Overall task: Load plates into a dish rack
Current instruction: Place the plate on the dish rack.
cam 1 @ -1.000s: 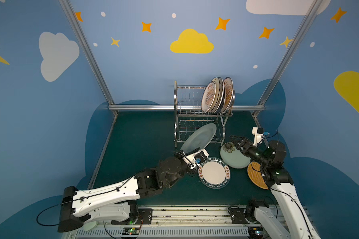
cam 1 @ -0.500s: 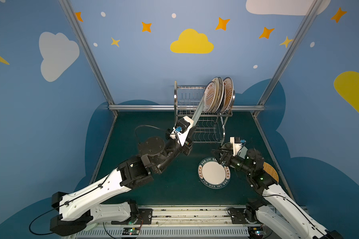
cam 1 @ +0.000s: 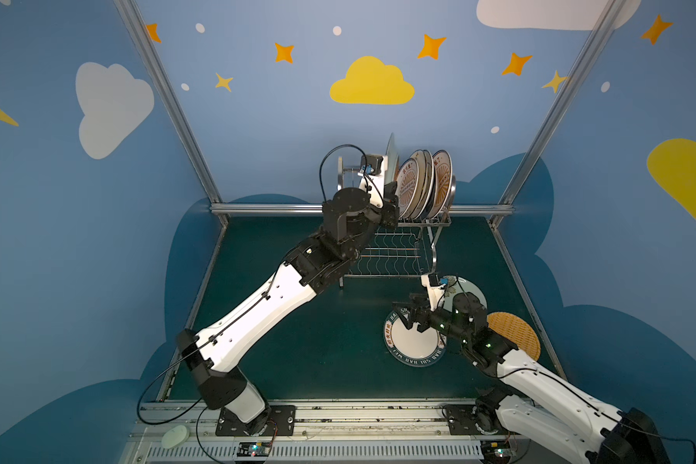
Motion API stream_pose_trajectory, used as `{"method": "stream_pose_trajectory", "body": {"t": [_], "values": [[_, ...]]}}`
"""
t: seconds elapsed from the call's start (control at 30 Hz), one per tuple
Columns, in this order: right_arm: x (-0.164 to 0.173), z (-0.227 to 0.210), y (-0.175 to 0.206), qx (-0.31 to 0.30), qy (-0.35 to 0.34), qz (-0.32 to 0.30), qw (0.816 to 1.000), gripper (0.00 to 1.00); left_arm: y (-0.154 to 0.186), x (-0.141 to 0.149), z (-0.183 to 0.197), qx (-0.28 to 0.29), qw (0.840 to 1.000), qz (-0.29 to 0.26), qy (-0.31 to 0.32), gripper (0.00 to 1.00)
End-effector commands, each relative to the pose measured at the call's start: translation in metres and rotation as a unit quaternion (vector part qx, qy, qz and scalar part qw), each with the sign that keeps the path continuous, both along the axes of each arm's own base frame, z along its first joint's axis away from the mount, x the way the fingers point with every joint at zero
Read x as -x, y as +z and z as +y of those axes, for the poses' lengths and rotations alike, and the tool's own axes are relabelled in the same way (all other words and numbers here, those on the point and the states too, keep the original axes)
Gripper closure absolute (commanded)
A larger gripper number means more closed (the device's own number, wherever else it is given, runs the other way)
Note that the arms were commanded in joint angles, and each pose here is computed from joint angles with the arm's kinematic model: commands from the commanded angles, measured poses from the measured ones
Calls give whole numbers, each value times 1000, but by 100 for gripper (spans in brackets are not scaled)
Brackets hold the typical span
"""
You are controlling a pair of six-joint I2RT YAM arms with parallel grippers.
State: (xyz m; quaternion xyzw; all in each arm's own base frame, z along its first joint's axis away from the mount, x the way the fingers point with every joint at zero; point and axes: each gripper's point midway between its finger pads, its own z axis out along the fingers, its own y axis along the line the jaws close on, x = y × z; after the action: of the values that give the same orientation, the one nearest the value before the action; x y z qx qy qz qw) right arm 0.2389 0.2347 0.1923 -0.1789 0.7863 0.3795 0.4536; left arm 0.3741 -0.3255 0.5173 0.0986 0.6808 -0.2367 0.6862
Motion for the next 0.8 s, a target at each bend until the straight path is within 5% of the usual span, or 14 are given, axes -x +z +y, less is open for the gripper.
{"method": "stream_pose_trajectory", "body": {"t": [0.0,0.4,0.77], "values": [[-1,2,11,4,-1,-33,999,11,50,-4,3,69,997,-37,-13,96],[1,5,9,24,-1,-45,999,11,27,-77,-20,40,999,-15,29,96],[0,8,5,33,-1,-42,999,11,8,-104,-18,22,997,-9,67,96]]}}
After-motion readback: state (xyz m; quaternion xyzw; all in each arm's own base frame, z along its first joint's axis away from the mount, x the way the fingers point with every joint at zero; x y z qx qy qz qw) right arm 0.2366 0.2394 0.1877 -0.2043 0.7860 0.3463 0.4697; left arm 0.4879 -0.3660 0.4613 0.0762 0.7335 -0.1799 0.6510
